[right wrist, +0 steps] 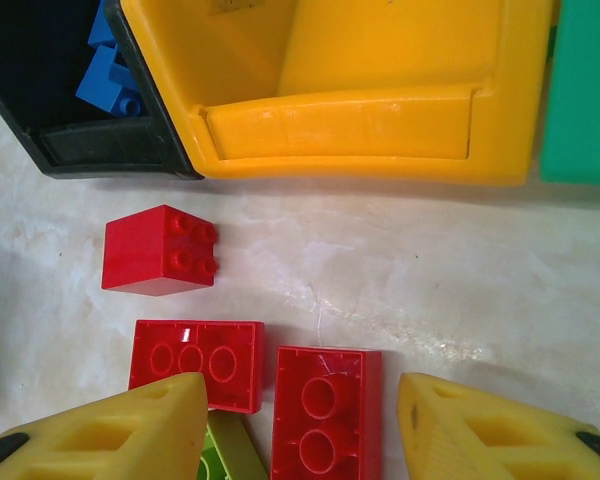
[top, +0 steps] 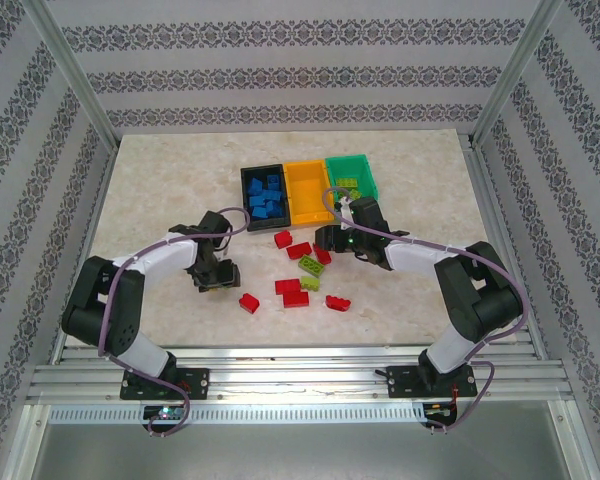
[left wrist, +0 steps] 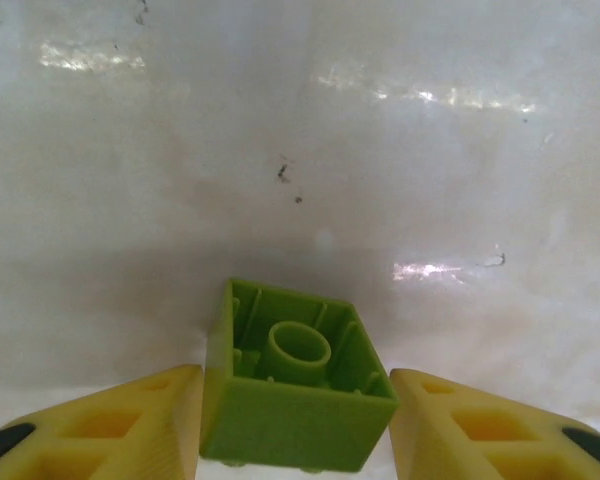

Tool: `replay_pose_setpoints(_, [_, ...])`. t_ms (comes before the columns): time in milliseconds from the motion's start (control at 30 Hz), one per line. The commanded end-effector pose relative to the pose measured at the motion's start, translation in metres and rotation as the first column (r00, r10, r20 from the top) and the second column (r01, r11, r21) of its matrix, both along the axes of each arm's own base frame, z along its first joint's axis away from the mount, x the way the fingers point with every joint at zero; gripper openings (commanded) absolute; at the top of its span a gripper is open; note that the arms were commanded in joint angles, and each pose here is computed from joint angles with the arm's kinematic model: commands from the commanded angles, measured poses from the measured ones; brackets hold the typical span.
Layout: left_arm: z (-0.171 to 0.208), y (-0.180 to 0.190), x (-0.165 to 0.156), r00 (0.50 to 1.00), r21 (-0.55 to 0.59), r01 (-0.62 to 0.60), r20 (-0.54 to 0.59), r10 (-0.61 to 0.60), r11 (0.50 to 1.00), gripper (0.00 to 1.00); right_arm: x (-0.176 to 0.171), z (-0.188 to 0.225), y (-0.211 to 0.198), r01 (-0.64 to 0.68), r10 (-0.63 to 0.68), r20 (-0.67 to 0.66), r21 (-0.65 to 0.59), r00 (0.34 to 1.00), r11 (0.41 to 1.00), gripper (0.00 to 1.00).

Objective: Sort the legos into containers by color
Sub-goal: Pick up the lego from the middle-left of the table, then place the lego in the container.

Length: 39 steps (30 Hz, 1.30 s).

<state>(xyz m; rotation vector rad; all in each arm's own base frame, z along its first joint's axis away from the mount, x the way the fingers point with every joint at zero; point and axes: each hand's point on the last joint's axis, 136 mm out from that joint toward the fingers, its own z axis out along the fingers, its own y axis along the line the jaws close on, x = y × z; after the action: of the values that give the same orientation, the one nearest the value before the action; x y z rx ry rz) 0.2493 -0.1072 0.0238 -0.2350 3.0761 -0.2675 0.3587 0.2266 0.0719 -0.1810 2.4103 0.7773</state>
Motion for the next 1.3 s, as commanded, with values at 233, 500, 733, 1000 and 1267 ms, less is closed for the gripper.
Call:
replay_pose_setpoints(233, [0.012, -0.005, 0.007, 0.998, 0.003, 0.028, 0.058, -0.028, 1.0, 0.32, 0.001, 0.008, -0.004, 0.015, -0.015, 0.004, 0.044, 1.0, 0.999, 0.54])
replay_pose_setpoints(500, [0.048, -0.037, 0.037, 0.983, -0.069, 0.067, 0.177, -0.054, 0.995, 0.31, 0.004, 0.01, -0.011, 0.047, -0.046, -0.009, 0.095, 0.999, 0.994, 0.54])
replay_pose_setpoints(733, [0.087, -0.104, 0.096, 0.938, -0.113, 0.19, 0.314, -0.146, 0.975, 0.31, 0.012, 0.011, -0.042, 0.15, -0.149, -0.017, 0.137, 0.989, 0.979, 0.54])
replay_pose_setpoints(1000, [0.116, -0.189, 0.172, 0.886, -0.165, 0.321, 0.401, -0.234, 0.933, 0.32, 0.02, 0.007, -0.088, 0.307, -0.301, -0.058, 0.211, 0.952, 0.928, 0.54])
replay_pose_setpoints(1267, [0.148, -0.249, 0.232, 0.835, -0.195, 0.383, 0.492, -0.248, 0.903, 0.36, 0.024, -0.001, -0.111, 0.386, -0.362, -0.135, 0.328, 0.923, 0.862, 0.53])
